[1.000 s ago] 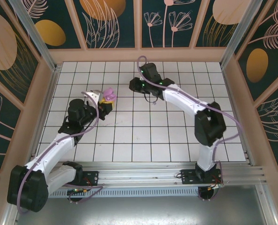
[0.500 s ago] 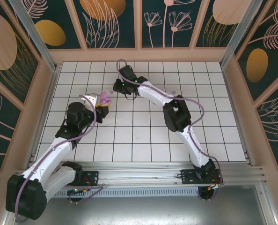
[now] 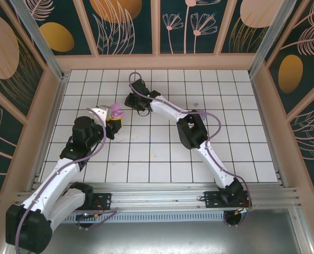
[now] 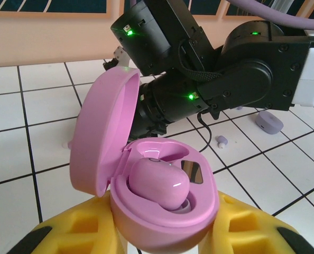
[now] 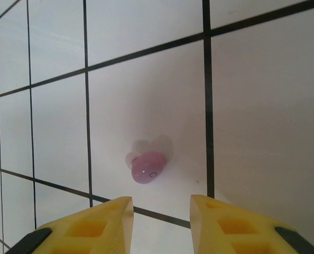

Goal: Insert wireless bluetooth earbuds into charging case

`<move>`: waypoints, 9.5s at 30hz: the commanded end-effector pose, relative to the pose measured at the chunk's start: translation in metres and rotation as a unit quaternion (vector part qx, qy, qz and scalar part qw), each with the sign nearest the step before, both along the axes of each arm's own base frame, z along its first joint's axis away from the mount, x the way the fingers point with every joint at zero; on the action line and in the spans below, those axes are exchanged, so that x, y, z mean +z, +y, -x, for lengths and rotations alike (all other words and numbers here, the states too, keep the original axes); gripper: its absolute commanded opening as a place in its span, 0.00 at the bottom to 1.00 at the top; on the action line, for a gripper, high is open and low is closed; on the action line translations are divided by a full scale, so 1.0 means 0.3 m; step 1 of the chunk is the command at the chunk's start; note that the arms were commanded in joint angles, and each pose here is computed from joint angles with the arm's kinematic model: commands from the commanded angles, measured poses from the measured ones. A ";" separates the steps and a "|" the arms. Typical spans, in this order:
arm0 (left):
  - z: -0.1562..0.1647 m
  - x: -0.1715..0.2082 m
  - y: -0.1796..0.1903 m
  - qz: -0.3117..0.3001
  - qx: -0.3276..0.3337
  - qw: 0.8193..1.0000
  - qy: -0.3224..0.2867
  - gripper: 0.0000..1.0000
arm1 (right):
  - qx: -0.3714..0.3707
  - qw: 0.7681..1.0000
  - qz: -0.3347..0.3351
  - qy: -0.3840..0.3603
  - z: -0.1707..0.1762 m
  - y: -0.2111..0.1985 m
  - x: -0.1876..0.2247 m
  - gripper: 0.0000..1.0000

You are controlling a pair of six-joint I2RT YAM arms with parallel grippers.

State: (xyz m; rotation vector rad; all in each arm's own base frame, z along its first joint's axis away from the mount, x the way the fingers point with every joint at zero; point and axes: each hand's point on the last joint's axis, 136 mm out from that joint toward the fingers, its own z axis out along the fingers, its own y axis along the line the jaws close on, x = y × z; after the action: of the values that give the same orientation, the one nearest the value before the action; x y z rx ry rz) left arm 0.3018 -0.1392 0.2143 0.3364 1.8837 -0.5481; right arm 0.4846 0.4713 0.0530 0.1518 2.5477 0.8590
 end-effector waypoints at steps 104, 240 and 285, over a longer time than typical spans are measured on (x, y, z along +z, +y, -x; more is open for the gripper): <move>-0.021 0.076 -0.017 0.020 -0.011 0.999 -0.031 0.05 | 0.170 0.980 0.055 -0.083 0.521 -0.497 0.213 0.34; 0.126 0.143 -0.371 0.052 -0.276 0.955 -0.098 0.06 | 0.276 0.886 0.096 -0.361 0.744 -0.438 0.850 0.07; 0.112 0.139 -0.353 0.037 -0.257 0.960 -0.104 0.06 | 0.326 0.882 0.206 -0.272 0.740 -0.421 0.673 0.10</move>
State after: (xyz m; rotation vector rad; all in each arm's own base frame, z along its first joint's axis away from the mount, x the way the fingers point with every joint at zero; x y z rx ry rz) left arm 0.2674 -0.2454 0.2371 0.8018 1.6493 -0.9264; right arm 0.2681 0.3507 0.2683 -0.9376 2.0931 0.5106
